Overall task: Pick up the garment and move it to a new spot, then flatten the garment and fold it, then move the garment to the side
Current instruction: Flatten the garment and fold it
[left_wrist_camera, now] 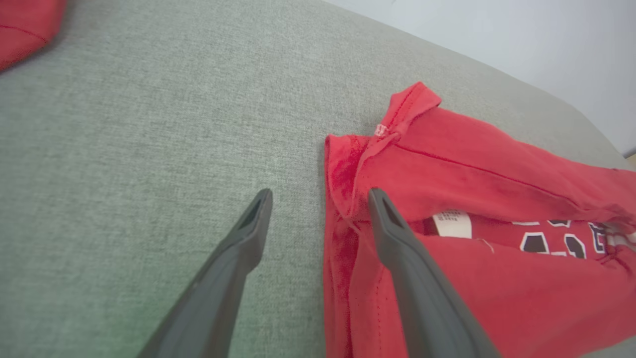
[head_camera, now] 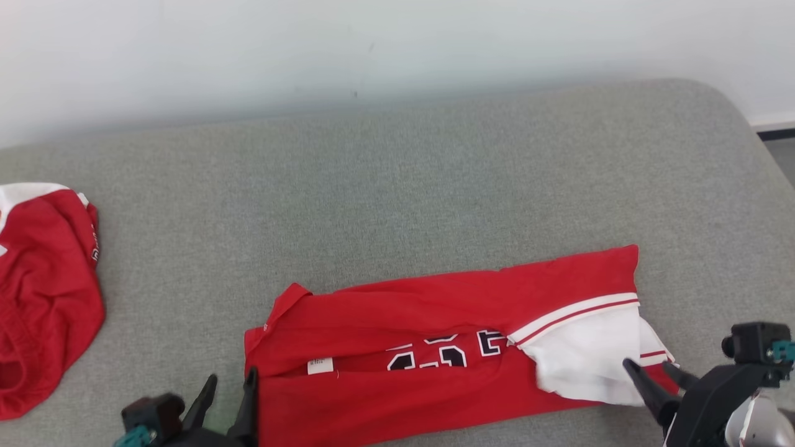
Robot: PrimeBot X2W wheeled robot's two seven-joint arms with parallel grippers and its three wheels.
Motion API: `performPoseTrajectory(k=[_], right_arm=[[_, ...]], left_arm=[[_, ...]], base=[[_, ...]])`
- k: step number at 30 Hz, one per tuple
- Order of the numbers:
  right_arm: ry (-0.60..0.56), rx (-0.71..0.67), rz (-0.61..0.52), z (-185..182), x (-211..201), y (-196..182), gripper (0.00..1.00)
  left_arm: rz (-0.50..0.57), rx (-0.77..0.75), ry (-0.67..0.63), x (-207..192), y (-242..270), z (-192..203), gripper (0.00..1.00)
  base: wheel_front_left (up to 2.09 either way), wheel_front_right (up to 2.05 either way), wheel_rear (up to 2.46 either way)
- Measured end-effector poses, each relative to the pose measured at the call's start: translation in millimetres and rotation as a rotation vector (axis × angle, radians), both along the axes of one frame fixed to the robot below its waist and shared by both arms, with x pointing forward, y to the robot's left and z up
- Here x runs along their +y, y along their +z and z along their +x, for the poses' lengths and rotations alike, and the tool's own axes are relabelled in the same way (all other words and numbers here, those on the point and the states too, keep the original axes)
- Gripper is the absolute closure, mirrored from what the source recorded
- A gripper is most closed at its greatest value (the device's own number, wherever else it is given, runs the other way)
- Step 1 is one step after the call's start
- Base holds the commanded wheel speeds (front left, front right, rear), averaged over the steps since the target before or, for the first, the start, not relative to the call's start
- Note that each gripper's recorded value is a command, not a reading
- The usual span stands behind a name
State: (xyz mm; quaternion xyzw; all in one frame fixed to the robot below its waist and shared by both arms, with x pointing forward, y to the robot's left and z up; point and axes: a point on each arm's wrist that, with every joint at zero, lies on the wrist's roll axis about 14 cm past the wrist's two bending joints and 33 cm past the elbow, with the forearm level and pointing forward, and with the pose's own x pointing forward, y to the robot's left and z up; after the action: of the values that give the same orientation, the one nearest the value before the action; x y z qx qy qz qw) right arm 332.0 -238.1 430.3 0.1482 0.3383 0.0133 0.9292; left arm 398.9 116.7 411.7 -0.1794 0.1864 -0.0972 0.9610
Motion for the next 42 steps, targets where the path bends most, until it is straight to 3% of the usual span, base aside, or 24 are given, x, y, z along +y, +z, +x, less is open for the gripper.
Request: performPoseTrajectory(k=[7,12,18,28,42], right_arm=[[-0.024,-0.075,-0.012,-5.7,-3.0,13.3,0.00],[-0.048,-0.106,-0.020,-6.0,-7.3,19.9,0.00],[-0.024,-0.115,-0.023,7.7,-2.3,26.7,0.00],[-0.060,-0.011,-0.049,28.5,-21.7,10.7,0.00],[-0.068,0.127,-0.099,57.2,-29.0,-24.2,0.00]], left_arm=[[-0.029,-0.116,0.029,9.4,25.1,-14.2,0.00],[-0.041,-0.282,0.053,17.3,67.6,-21.5,0.00],[0.005,-0.368,0.071,30.7,81.6,-44.0,0.00],[0.044,-0.338,0.122,44.6,65.3,-67.3,0.00],[0.076,-0.254,0.148,55.4,38.7,-67.5,0.00]], base=[[0.00,0.00,0.00],[0.00,0.00,0.00],[0.00,0.00,0.00],[0.00,0.00,0.00],[0.00,0.00,0.00]])
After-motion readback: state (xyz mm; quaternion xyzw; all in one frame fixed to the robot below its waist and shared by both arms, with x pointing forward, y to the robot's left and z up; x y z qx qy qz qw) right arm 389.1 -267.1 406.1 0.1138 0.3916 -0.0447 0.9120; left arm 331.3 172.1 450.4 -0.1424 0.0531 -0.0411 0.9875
